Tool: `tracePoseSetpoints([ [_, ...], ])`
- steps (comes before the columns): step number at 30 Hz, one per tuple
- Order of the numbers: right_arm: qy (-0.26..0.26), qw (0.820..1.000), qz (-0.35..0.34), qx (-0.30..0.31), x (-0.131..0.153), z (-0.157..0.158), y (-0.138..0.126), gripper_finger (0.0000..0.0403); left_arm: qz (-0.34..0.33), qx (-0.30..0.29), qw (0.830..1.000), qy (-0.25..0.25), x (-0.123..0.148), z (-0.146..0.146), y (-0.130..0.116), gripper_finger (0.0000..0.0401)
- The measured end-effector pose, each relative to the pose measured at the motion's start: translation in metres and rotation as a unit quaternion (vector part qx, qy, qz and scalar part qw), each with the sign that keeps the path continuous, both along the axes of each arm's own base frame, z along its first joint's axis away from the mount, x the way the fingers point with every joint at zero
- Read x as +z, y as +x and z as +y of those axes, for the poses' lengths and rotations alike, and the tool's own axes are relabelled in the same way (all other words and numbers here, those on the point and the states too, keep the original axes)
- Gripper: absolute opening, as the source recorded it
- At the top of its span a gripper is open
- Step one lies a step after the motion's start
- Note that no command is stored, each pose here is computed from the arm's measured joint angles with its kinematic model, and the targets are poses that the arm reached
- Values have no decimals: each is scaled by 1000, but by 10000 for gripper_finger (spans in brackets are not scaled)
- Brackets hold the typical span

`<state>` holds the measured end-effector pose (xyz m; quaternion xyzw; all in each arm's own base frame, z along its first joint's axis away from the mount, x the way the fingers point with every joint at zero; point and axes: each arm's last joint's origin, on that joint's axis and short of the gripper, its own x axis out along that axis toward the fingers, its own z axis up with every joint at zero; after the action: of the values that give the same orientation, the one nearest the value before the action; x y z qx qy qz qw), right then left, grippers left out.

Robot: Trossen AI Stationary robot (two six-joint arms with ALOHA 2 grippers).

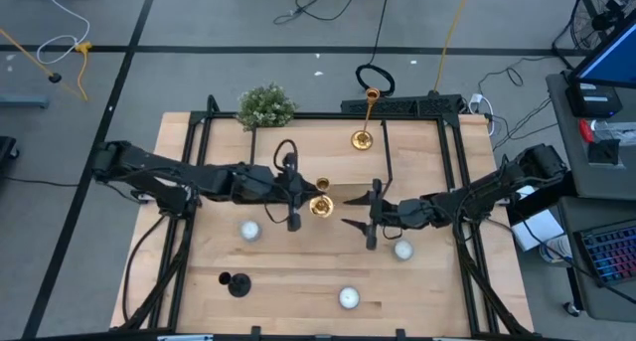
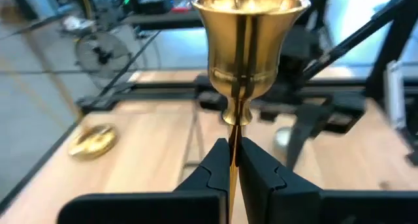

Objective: Pick & Place candle stick holders
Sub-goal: Put the gold candle holder on the shelf

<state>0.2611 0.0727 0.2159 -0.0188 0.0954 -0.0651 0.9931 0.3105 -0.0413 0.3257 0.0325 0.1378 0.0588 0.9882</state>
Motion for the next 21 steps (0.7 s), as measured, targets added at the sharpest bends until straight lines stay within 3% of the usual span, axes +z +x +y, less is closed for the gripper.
tracePoseSetpoints([
  [6, 0, 1000, 1, 3, 0, 1, 0, 217, -8, 43, 999, 4, 20, 6, -26, 25],
  [16, -5, 1000, 14, 3, -3, 1, -1, 213, -65, 35, 997, 0, 56, 12, -69, 16],
  [21, -4, 1000, 13, 3, -3, 1, -1, 213, -58, 132, 988, 48, 64, 25, -90, 16],
])
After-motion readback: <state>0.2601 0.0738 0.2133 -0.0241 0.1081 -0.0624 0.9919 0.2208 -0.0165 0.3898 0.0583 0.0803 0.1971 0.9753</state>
